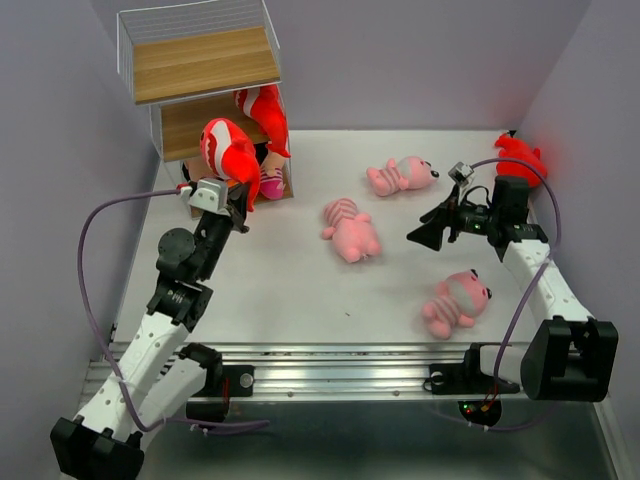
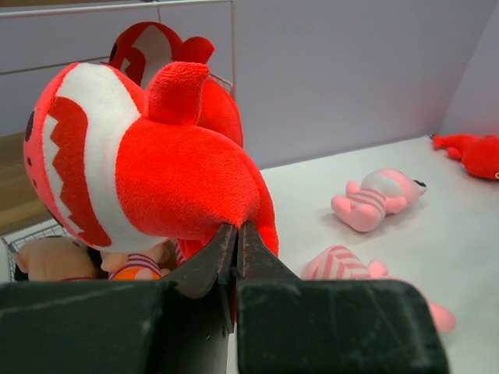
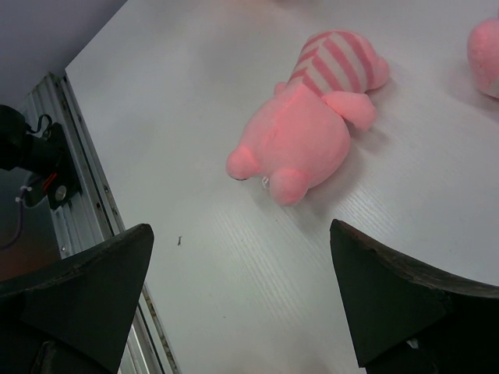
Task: Place and organize the stuffed toys onto the shelf
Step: Place the stuffed toy onto shelf
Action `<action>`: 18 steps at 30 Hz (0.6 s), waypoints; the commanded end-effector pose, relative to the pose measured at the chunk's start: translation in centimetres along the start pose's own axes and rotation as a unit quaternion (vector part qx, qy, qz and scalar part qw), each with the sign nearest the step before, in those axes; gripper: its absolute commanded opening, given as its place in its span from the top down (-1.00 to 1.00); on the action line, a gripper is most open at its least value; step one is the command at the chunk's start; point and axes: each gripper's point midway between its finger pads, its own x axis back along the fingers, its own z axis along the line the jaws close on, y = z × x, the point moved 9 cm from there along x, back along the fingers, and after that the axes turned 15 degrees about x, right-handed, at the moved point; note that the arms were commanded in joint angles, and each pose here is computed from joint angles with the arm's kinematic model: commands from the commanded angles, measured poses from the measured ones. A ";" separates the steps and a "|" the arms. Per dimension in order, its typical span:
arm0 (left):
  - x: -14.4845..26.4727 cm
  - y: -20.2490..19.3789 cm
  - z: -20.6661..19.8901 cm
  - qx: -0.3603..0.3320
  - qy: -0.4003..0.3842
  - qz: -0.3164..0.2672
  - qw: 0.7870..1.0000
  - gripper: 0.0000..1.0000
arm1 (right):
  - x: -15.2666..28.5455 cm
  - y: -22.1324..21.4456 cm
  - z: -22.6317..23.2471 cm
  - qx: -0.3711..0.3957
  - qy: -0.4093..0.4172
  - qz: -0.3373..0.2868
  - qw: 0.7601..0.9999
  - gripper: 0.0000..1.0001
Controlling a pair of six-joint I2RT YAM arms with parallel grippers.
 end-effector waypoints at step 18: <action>-2.1 2.8 3.4 -0.047 -0.069 -0.069 0.994 1.00 | 0.6 0.6 0.2 0.023 0.002 -0.019 1.000 -1.00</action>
